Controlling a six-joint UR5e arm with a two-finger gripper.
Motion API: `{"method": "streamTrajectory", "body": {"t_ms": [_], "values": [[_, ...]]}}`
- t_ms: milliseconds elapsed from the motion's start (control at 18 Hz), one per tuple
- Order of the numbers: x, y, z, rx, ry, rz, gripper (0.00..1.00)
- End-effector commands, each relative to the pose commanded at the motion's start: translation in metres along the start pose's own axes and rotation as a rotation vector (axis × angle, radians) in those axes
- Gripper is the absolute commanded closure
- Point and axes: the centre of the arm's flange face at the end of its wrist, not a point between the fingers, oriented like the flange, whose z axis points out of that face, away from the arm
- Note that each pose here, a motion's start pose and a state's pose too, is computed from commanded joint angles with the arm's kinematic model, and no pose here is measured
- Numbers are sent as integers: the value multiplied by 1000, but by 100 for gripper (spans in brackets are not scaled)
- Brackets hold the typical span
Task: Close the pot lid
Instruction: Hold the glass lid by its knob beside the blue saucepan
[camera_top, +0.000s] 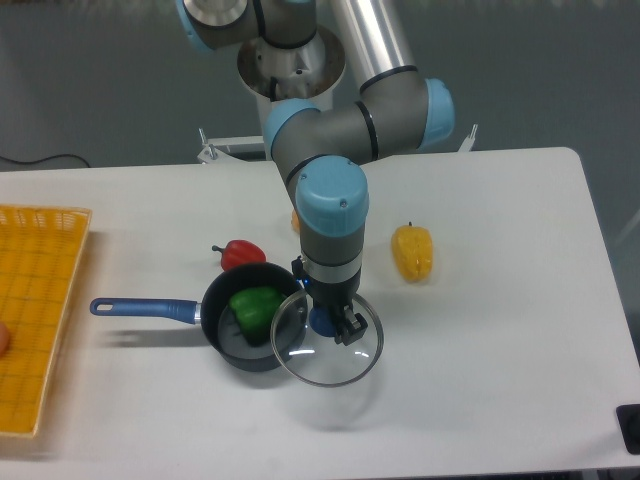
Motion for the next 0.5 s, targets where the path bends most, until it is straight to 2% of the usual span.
{"method": "streamTrajectory", "body": {"t_ms": [500], "values": [[1,1,3,-25,0,3,59]]}}
